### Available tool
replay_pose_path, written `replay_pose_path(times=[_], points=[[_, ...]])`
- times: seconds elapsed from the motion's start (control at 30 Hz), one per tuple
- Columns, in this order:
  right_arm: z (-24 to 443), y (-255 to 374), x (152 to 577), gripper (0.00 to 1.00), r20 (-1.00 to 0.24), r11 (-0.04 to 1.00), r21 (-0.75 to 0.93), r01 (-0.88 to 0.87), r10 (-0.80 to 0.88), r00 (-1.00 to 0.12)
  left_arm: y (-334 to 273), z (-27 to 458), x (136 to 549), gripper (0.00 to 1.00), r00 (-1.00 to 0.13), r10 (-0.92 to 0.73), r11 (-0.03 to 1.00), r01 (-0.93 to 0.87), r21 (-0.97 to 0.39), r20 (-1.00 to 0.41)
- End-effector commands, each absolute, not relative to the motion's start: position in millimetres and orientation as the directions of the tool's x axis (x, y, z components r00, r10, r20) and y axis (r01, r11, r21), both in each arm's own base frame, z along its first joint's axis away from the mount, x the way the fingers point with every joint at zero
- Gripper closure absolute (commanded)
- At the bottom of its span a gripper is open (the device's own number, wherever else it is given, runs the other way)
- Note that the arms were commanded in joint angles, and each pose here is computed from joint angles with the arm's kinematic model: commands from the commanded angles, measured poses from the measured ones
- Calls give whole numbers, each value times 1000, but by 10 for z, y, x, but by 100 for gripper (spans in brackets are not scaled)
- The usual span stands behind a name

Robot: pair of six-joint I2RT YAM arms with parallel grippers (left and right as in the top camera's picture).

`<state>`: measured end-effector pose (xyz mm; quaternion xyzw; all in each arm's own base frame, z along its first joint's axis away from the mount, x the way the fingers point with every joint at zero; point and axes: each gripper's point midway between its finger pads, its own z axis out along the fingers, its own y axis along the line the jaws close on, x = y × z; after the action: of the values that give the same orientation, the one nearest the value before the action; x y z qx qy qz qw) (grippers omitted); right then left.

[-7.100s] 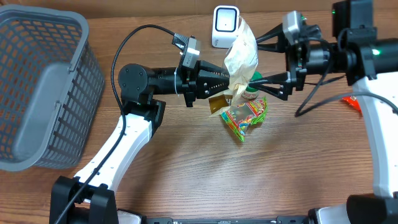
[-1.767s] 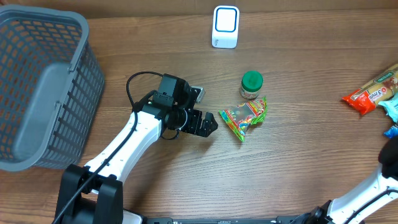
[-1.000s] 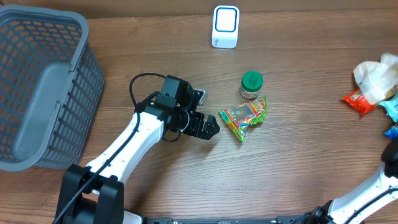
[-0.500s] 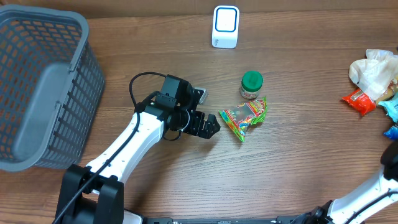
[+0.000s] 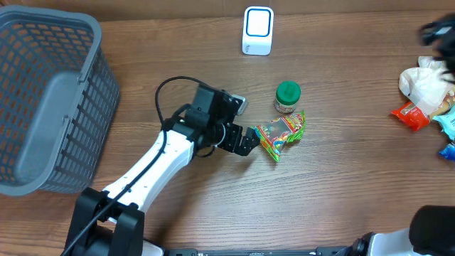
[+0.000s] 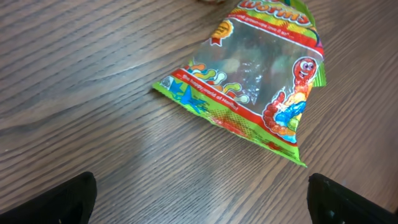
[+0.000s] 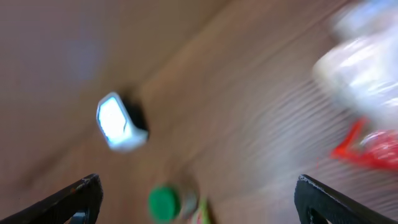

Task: Scan the item barcode
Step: 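Grasp the Haribo gummy worms bag with the left gripper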

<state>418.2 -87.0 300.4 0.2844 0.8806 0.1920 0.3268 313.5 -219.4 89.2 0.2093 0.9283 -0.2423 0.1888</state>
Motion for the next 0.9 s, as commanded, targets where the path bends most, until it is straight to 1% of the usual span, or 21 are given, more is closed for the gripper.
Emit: replay_pose_path(times=[0.0,0.07,0.17,0.3,0.43,0.5,0.53,0.63,0.7,0.77,0.87], points=[[2864,-334,4233,2,-446,821,510,257,508,-737,-2181,871,3184,0,-816,332,812,503,-296,-473],[2795,-88,4231,2,-433,833,508,218,466,-772,-2192,871,3181,0,-807,346,808,515,-286,-478],[2644,121,4198,2,-401,840,506,197,431,-809,-2183,869,3190,1,-792,369,801,537,-266,-487],[2337,199,4101,2,-329,835,503,223,423,-844,-2179,874,3215,0,-764,400,789,568,-235,-506],[2016,324,4023,2,-254,804,552,222,415,-874,-2208,898,3241,0,-721,442,761,617,-203,-534],[1880,383,3986,3,-224,788,576,220,411,-884,-2259,910,3229,0,-692,470,739,648,-185,-547],[1800,416,3961,5,-208,780,586,221,408,-889,-2298,915,3212,0,-678,485,726,665,-178,-553],[1577,440,3893,7,-174,775,584,242,410,-895,-2479,931,3110,0,-622,538,673,723,-154,-569],[1438,444,3844,8,-156,774,581,253,411,-898,-2584,935,3059,0,-594,562,658,743,-124,-575],[1342,449,3807,9,-145,773,580,260,411,-900,-2659,941,3028,0,-572,583,655,751,-82,-577],[1279,452,3775,9,-144,773,579,260,411,-900,-2719,989,3061,0,-552,592,676,737,-11,-587]])
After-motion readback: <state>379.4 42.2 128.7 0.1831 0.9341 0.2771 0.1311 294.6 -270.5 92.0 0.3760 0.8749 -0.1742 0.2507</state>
